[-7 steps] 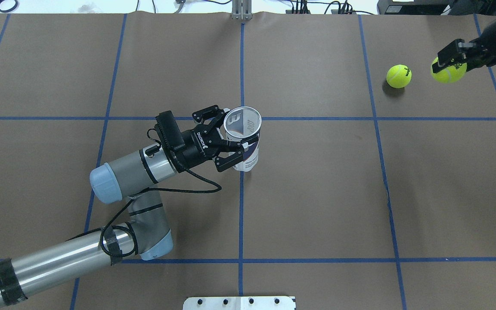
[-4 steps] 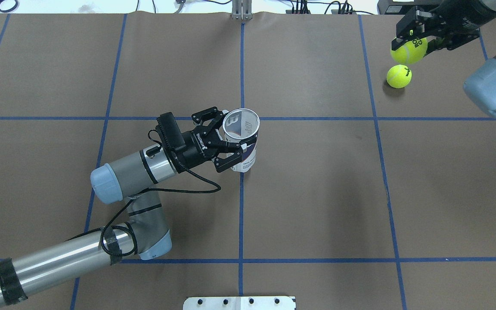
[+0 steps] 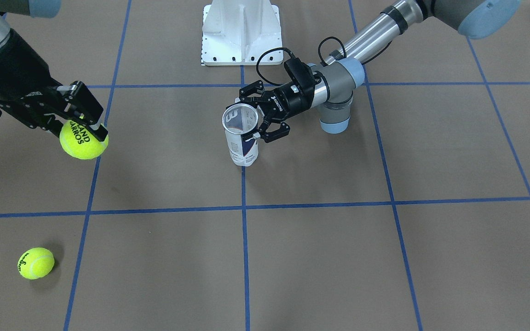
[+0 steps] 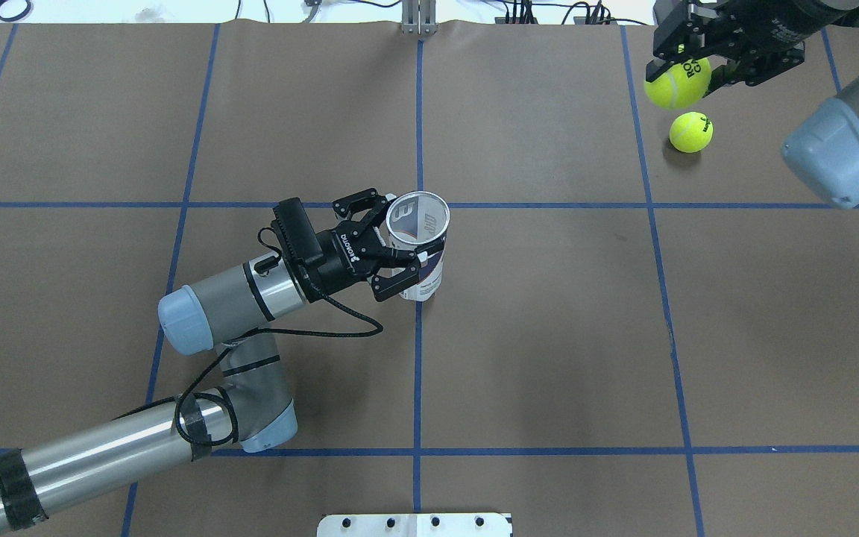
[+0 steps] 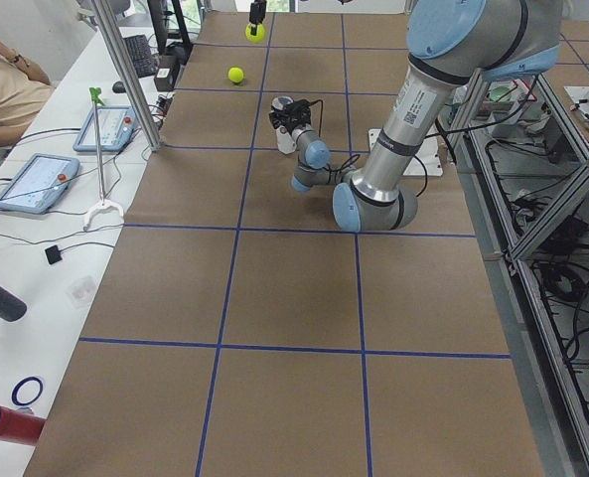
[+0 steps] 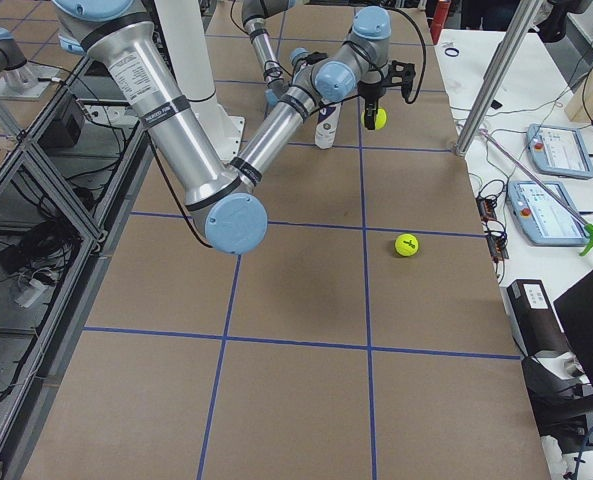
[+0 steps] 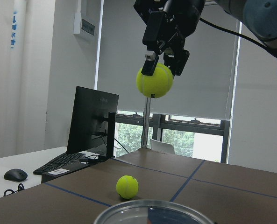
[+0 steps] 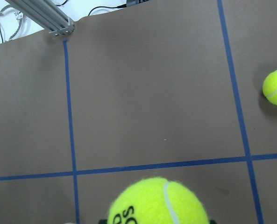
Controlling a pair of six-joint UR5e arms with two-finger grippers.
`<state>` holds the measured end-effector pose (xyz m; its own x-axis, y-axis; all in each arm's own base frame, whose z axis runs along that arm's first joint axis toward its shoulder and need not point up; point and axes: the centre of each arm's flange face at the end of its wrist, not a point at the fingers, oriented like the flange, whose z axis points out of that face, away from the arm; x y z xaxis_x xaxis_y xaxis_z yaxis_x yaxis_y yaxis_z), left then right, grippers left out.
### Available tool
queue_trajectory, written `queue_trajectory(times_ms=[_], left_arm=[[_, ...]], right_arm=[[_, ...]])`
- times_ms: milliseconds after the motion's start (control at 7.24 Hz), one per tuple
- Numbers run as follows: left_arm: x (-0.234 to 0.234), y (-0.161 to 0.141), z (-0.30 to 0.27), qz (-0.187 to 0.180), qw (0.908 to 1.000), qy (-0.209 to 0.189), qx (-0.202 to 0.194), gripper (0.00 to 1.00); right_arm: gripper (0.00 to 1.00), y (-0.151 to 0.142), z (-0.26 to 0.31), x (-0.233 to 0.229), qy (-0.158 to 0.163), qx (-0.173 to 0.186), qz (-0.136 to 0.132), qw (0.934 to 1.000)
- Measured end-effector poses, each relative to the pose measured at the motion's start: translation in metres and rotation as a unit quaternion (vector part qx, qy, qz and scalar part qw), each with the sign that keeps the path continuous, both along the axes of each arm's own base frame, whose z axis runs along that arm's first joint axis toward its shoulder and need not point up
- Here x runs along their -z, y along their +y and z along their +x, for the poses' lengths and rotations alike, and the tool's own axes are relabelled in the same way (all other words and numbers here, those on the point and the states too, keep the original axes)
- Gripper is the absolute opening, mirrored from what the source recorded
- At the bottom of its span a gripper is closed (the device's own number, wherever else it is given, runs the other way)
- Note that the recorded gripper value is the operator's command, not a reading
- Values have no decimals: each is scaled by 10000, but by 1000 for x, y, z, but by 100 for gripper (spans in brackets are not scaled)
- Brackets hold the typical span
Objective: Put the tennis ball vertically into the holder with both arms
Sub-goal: 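Carry the tennis ball with the right gripper above the can's opening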
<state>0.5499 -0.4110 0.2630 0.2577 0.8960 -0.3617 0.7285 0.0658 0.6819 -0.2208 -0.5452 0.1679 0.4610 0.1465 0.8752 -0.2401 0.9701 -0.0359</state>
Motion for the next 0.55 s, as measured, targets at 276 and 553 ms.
queue_trajectory(times_ms=[276,553], left_arm=[[0,2,2,-3,10000,2,-19,77],[0,4,3,-4,10000,2,-29,77]], right_arm=[[0,12,-30,41,-158,-94,-158,9997],[0,35,-82,74,-30,-200,-247,9995]])
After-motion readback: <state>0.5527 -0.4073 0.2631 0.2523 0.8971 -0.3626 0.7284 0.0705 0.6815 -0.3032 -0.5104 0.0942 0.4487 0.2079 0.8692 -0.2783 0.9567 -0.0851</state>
